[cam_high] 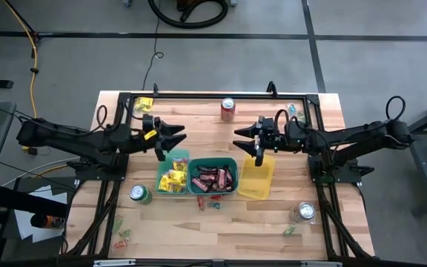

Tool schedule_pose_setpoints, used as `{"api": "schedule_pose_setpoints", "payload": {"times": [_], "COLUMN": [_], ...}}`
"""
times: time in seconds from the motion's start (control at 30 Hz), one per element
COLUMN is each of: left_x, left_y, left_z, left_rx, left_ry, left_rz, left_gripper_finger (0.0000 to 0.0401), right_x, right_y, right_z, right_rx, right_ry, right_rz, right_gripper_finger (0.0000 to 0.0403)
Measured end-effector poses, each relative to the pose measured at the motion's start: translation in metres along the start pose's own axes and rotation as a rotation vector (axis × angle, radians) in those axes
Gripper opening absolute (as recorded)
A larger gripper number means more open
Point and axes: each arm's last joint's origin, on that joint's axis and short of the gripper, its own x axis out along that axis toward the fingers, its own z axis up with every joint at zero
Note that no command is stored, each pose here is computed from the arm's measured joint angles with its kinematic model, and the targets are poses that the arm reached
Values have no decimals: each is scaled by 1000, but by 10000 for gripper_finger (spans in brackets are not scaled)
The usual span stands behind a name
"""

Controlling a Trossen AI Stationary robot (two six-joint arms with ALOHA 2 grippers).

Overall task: Sort candy
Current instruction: Put the yellow candy into the green bin

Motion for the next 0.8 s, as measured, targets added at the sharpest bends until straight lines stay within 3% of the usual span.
{"api": "schedule_pose_setpoints", "payload": {"times": [0.13, 0.33, 0.57, 0.8], "left_x": [3, 18, 21, 26], "left_y": [4, 26, 84, 155], "left_z": [6, 40, 58, 51], "left_rx": [49, 51, 5, -18], "left_ry": [-14, 140, 450, 660], "left_rz": [152, 549, 1064, 1313], "left_gripper_finger": [218, 218, 218, 218], "right_x": [0, 0, -1, -1], "right_y": [-1, -3, -5, -9], "right_z": [-3, -7, -13, -14], "right_rx": [3, -5, -58, -88], "right_ry": [25, 75, 141, 125], "right_rz": [-9, -27, -49, -163], "right_gripper_finger": [216, 216, 216, 216]}}
